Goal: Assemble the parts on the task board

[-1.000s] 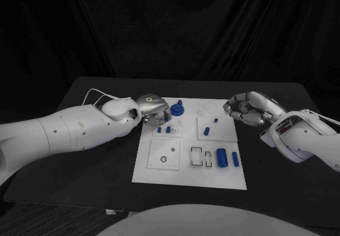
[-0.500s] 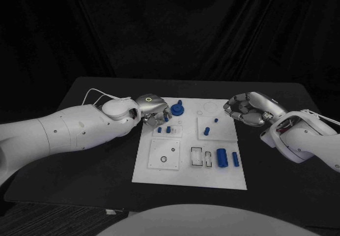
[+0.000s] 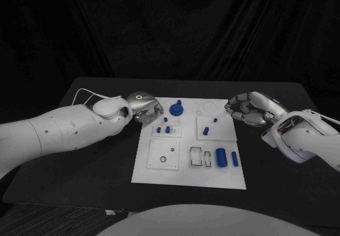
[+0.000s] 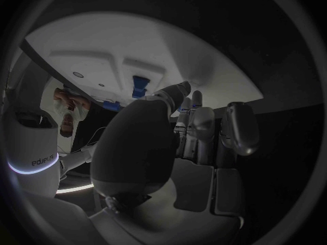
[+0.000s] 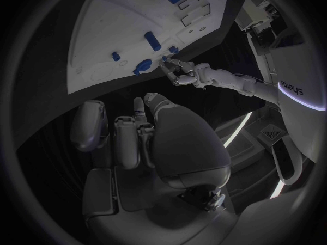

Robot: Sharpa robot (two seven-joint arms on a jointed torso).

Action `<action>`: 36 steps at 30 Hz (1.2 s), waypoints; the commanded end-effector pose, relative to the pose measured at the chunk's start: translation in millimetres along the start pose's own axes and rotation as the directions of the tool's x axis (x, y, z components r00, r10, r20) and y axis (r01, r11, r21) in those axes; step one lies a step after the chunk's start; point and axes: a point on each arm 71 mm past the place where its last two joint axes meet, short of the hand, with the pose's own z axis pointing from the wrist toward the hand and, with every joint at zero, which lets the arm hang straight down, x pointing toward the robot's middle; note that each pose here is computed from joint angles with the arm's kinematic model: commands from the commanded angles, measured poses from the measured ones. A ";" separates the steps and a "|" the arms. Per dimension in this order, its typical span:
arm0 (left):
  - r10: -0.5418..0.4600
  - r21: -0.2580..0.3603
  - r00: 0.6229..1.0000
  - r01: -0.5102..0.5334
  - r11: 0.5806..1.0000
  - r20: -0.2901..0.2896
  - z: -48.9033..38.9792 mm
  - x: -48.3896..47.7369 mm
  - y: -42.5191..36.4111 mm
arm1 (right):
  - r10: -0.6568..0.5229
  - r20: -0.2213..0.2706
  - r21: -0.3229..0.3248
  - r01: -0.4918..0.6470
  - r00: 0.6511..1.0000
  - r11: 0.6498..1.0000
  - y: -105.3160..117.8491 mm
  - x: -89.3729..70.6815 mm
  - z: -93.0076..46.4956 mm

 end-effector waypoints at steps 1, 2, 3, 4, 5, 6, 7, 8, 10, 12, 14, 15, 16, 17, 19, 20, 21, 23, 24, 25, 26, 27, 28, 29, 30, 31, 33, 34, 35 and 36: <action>0.031 -0.030 0.993 -0.028 0.999 0.112 -7.5 -17.0 12.8 | -0.012 0.051 0.007 0.011 0.999 1.000 3.3 -12.9 3.2; 0.030 -0.035 0.991 -0.026 0.999 0.129 -9.1 -20.4 15.4 | -0.014 0.059 0.006 0.014 0.998 1.000 4.3 -15.8 4.1; 0.014 -0.042 0.987 -0.007 0.999 0.163 -11.6 -27.7 20.3 | -0.019 0.074 0.002 0.019 0.997 1.000 6.4 -21.7 6.3; -0.009 -0.046 0.982 0.018 0.999 0.188 -13.5 -33.5 24.1 | -0.024 0.087 -0.001 0.025 0.996 1.000 8.4 -27.0 8.7; -0.031 -0.049 0.978 0.042 0.998 0.205 -15.4 -37.3 26.9 | -0.030 0.097 -0.005 0.030 0.995 1.000 10.2 -31.3 11.0; -0.060 -0.052 0.973 0.073 0.996 0.223 -18.3 -41.2 30.3 | -0.037 0.108 -0.009 0.039 0.993 0.999 12.5 -36.5 14.0; -0.089 -0.053 0.966 0.104 0.993 0.243 -21.4 -44.5 33.4 | -0.047 0.116 -0.014 0.049 0.992 0.999 15.0 -41.4 17.1; -0.100 -0.053 0.963 0.117 0.992 0.251 -22.8 -45.7 34.6 | -0.051 0.119 -0.017 0.054 0.992 0.998 16.0 -43.3 18.3; -0.176 -0.043 0.941 0.196 0.980 0.289 -29.9 -50.6 40.1 | -0.082 0.123 -0.028 0.086 0.989 0.996 20.8 -51.5 23.7; -0.260 -0.025 0.912 0.282 0.959 0.316 -36.1 -53.5 44.1 | -0.122 0.113 -0.037 0.127 0.986 0.991 25.1 -56.7 28.5; -0.371 0.004 0.864 0.394 0.919 0.341 -42.3 -55.7 47.4 | -0.174 0.099 -0.049 0.179 0.980 0.983 29.7 -61.1 33.9; -0.453 0.031 0.818 0.474 0.880 0.354 -45.9 -57.0 49.2 | -0.208 0.089 -0.056 0.214 0.974 0.975 32.6 -63.0 37.0; -0.534 0.062 0.762 0.553 0.831 0.368 -49.3 -58.2 50.6 | -0.241 0.077 -0.064 0.246 0.967 0.967 35.4 -64.2 39.8; -0.596 0.089 0.709 0.613 0.785 0.377 -51.9 -59.1 51.6 | -0.266 0.068 -0.070 0.271 0.962 0.960 37.5 -64.6 41.9; -0.729 0.163 0.566 0.736 0.657 0.384 -57.5 -61.0 53.2 | -0.321 0.048 -0.089 0.324 0.946 0.942 42.4 -64.2 46.5; -0.771 0.193 0.510 0.771 0.606 0.382 -59.2 -61.7 53.5 | -0.340 0.042 -0.096 0.342 0.940 0.935 43.9 -63.7 48.0; -0.829 0.245 0.414 0.818 0.520 0.376 -61.8 -63.0 53.2 | -0.374 0.033 -0.110 0.375 0.927 0.920 46.4 -62.5 50.5; -0.892 0.323 0.275 0.860 0.395 0.359 -65.9 -64.7 51.6 | -0.431 0.018 -0.136 0.429 0.902 0.893 50.1 -59.7 54.2; -0.912 0.355 0.218 0.870 0.343 0.348 -68.0 -65.3 50.2 | -0.459 0.012 -0.148 0.456 0.888 0.878 51.8 -58.0 55.9; -0.929 0.390 0.158 0.874 0.289 0.333 -70.5 -65.4 48.2 | -0.493 0.002 -0.161 0.487 0.870 0.859 53.5 -55.5 57.8; -0.940 0.414 0.118 0.875 0.251 0.320 -72.3 -64.9 46.3 | -0.517 -0.006 -0.171 0.508 0.856 0.844 54.6 -53.4 59.2; -0.953 0.446 0.060 0.874 0.194 0.296 -75.3 -63.1 42.7 | -0.551 -0.020 -0.184 0.538 0.834 0.822 55.8 -49.5 61.3; -0.958 0.460 0.033 0.872 0.166 0.284 -76.9 -61.6 40.6 | -0.566 -0.029 -0.190 0.551 0.824 0.813 56.2 -47.3 62.4; -0.963 0.473 0.005 0.871 0.136 0.268 -78.7 -59.2 38.1 | -0.581 -0.040 -0.196 0.563 0.813 0.803 56.5 -44.6 63.7; -0.966 0.480 -0.015 0.870 0.115 0.257 -80.0 -57.1 36.2 | -0.590 -0.049 -0.200 0.571 0.806 0.796 56.4 -42.4 64.5; -0.969 0.487 -0.035 0.869 0.092 0.246 -81.4 -54.1 33.8 | -0.601 -0.059 -0.204 0.579 0.797 0.789 56.1 -39.7 65.4; -0.971 0.492 -0.061 0.869 0.062 0.230 -83.1 -49.0 30.5 | -0.614 -0.076 -0.209 0.589 0.786 0.781 55.0 -35.5 66.7; -0.972 0.493 -0.075 0.869 0.046 0.221 -83.9 -45.9 28.8 | -0.620 -0.087 -0.211 0.594 0.780 0.777 54.1 -32.8 67.4; -0.973 0.494 -0.084 0.869 0.034 0.215 -84.3 -43.7 27.5 | -0.624 -0.096 -0.212 0.596 0.776 0.774 53.3 -30.7 67.9; -0.974 0.494 -0.093 0.869 0.022 0.208 -84.8 -41.1 26.1 | -0.627 -0.108 -0.213 0.599 0.771 0.772 52.1 -28.0 68.2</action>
